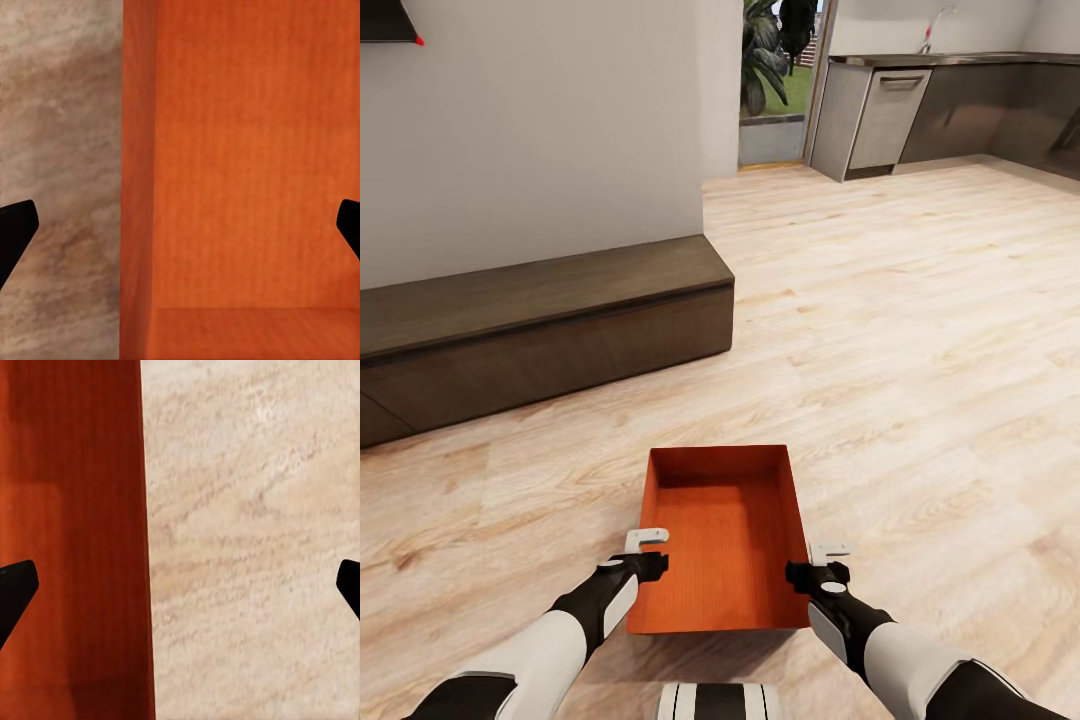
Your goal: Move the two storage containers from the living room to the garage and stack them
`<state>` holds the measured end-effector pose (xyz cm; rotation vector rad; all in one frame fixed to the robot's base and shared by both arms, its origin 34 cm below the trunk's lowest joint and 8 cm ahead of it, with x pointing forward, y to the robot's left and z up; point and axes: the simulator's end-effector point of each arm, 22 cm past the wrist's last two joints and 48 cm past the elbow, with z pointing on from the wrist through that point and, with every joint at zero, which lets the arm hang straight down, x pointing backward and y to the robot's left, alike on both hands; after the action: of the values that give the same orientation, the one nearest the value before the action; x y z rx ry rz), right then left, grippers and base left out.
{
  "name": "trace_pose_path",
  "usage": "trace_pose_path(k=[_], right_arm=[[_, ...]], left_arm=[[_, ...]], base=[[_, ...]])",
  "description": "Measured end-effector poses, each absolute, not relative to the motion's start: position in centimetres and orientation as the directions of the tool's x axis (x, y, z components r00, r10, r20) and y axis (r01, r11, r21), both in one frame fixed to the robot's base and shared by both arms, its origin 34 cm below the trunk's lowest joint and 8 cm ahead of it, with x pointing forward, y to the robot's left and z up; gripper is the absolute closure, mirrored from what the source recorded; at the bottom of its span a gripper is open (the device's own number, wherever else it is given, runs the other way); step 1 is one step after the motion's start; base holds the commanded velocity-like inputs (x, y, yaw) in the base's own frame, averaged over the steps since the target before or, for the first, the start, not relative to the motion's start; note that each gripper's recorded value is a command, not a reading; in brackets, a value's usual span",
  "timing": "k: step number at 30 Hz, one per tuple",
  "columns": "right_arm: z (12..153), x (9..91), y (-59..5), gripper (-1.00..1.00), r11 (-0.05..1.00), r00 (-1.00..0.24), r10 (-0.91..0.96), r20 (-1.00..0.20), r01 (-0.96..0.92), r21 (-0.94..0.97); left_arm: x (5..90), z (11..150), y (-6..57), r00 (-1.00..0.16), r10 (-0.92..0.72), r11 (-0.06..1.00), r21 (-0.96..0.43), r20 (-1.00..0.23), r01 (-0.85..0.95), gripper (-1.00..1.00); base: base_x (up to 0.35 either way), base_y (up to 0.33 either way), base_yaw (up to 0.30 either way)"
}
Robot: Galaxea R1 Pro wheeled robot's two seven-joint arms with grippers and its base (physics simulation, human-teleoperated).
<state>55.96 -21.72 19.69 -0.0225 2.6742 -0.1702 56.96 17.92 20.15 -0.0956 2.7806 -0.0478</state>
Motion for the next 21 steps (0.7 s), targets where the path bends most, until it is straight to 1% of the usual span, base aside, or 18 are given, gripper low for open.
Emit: trace_pose_path(k=[21], right_arm=[[19.70,55.97,-21.59,-1.00,0.992,-0.895,-0.046,-0.444,0.010,-0.123]], left_arm=[[56.97,20.12,18.24,-0.934,-0.070,0.997,-0.040,-0.350,-0.059,-1.00]], base=[[0.000,0.000,0.000]])
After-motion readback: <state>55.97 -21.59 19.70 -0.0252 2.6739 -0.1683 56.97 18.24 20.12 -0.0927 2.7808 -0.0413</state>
